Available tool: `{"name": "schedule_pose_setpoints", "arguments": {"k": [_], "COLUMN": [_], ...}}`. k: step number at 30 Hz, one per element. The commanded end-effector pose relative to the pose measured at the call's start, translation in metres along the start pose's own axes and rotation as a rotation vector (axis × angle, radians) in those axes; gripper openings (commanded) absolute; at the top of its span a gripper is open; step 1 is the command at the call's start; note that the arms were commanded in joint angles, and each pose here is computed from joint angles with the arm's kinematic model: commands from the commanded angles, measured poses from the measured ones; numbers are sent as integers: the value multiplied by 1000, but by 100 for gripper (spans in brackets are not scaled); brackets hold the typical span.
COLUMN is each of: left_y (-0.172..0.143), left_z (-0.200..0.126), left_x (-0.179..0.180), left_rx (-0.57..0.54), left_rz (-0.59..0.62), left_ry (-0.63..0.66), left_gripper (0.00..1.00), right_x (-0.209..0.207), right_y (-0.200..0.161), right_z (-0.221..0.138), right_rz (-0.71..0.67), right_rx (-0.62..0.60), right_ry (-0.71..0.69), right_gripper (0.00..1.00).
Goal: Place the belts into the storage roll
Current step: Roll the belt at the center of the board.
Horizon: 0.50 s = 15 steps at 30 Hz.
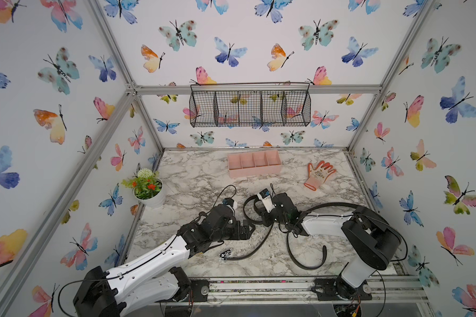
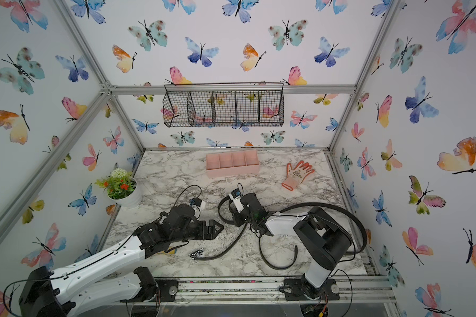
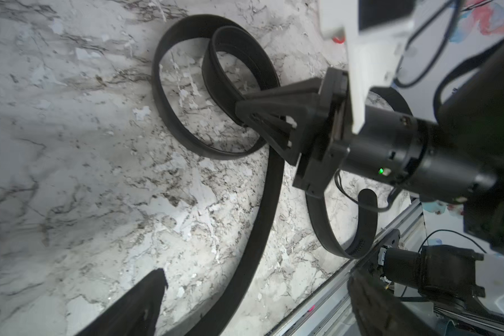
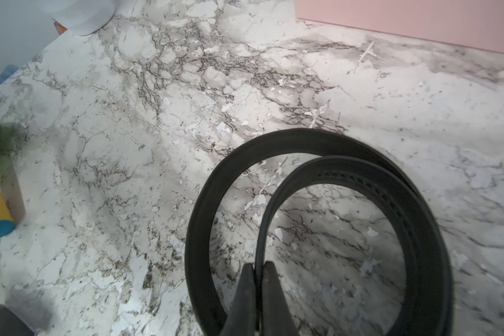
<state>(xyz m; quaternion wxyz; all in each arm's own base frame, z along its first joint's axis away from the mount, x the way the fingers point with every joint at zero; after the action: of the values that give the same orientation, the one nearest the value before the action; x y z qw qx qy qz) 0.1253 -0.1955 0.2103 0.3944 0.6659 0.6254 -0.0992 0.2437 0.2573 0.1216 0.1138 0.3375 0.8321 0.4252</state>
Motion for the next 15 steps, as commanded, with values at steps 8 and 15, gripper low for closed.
{"name": "schedule_pose_setpoints", "arguments": {"k": [8,15], "left_y": [-56,-57], "left_z": [40,61], "left_x": [-6,-2], "left_rx": [3,15], "left_rz": [261,440], "left_ry": [308,387], "left_gripper": [99,94], "right_x": [-5,-4], "right_y": [-8,-15], "right_z": [-1,-2], "right_rz": [36,42], "right_rx": [39,56], "right_ry": [48,63], "right_gripper": [3,3]}}
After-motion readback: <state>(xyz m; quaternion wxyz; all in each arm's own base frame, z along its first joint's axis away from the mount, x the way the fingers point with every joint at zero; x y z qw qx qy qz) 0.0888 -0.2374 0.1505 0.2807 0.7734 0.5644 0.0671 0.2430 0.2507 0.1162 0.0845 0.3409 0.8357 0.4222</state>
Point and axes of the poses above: each gripper's point midway between its finger pads, its own z axis out along the fingers, its own x axis along the line the jaws close on, y = z × x, the point moved 10 cm from there along -z, back along the fingers, and after that the axes turned 7 degrees about -z, right-handed, at the moved point
